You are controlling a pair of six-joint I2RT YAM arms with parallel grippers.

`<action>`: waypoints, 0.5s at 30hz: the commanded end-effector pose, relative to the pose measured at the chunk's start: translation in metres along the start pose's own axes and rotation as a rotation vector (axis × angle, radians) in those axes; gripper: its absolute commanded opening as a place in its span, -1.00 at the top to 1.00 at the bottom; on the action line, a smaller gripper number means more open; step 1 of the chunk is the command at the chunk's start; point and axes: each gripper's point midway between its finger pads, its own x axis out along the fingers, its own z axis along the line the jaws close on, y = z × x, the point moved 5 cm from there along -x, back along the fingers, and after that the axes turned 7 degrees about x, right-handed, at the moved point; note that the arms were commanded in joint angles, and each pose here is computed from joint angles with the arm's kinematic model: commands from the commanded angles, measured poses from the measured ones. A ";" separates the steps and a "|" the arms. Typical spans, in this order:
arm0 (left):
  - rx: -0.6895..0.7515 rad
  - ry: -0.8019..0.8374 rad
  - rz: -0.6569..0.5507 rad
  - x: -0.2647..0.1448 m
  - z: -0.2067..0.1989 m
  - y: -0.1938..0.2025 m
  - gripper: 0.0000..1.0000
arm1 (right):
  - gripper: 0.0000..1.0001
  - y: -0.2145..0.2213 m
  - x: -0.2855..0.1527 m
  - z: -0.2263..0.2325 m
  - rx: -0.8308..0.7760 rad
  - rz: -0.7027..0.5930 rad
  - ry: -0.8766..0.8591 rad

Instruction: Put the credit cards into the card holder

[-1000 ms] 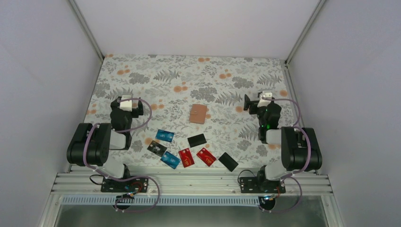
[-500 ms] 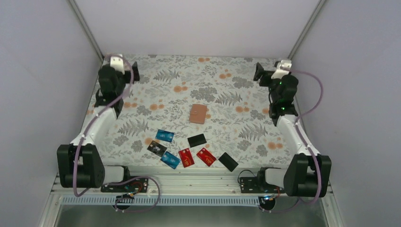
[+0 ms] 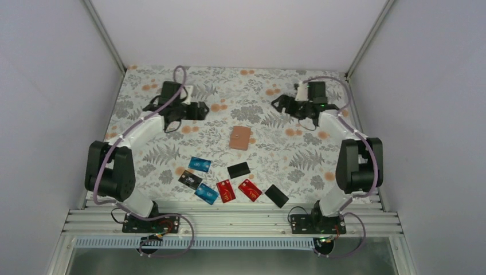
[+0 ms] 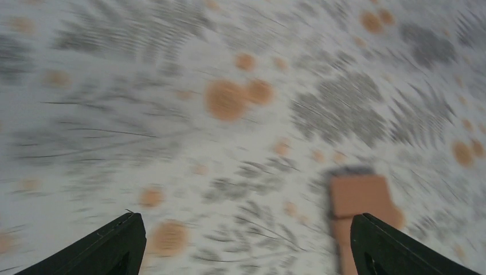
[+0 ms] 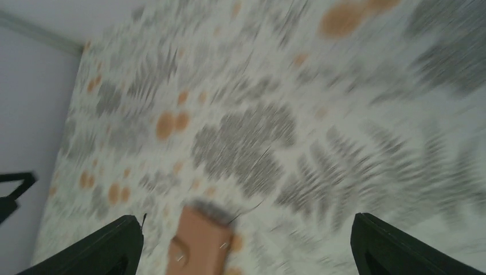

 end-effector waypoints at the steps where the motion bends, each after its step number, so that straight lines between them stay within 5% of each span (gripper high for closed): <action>1: -0.006 0.173 0.106 0.023 -0.049 0.023 -0.73 | -0.83 0.052 0.028 0.035 0.107 0.241 -0.114; 15: 0.048 0.326 0.323 0.084 -0.120 0.079 -0.40 | -0.17 0.139 0.091 0.042 0.179 0.535 -0.075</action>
